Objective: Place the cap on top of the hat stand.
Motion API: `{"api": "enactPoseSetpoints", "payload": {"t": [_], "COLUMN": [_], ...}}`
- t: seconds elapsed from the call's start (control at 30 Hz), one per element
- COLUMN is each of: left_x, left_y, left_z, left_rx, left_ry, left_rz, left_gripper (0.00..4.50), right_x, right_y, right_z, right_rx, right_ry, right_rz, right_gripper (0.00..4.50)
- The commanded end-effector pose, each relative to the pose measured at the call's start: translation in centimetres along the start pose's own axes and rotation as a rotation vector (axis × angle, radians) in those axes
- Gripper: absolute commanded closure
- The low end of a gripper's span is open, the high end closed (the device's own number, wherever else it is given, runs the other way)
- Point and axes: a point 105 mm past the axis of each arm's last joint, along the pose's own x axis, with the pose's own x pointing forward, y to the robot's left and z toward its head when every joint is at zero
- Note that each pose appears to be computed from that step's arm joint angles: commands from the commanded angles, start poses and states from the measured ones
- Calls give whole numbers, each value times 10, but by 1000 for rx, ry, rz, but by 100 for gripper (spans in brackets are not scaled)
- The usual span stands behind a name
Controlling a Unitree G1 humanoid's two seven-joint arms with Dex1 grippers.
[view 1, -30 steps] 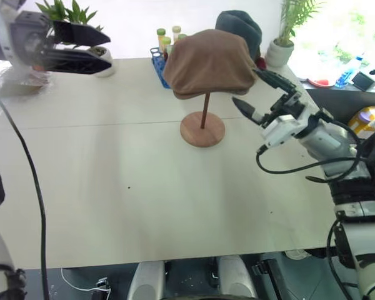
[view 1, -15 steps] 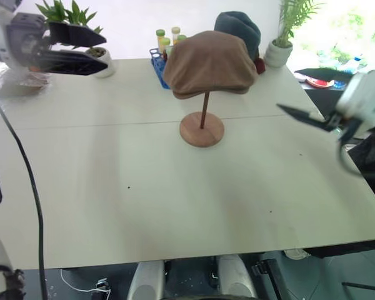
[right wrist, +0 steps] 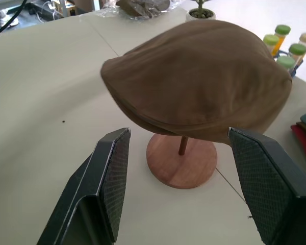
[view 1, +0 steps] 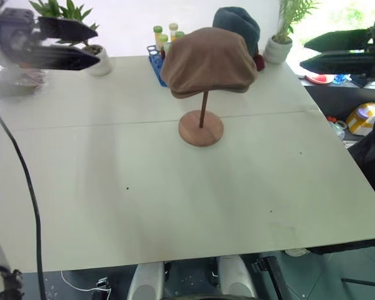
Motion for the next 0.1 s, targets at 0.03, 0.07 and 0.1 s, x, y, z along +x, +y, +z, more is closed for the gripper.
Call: {"api": "enactPoseSetpoints", "payload": {"t": [0.03, 0.07, 0.1], "left_x": [-11, -12, -11], "left_y": [-6, -7, -8], "left_z": [18, 19, 19], "left_rx": [60, 62, 65], "left_ry": [-26, -25, -21], "left_rz": [24, 24, 23], "left_gripper": [0, 0, 0], "right_x": [-11, -11, -11], "right_y": [0, 0, -1], "right_z": [13, 13, 11], "right_rx": [-74, -81, -75], "right_ry": [-41, -40, -37], "right_rz": [-10, -8, -10], "right_gripper": [140, 140, 140]}}
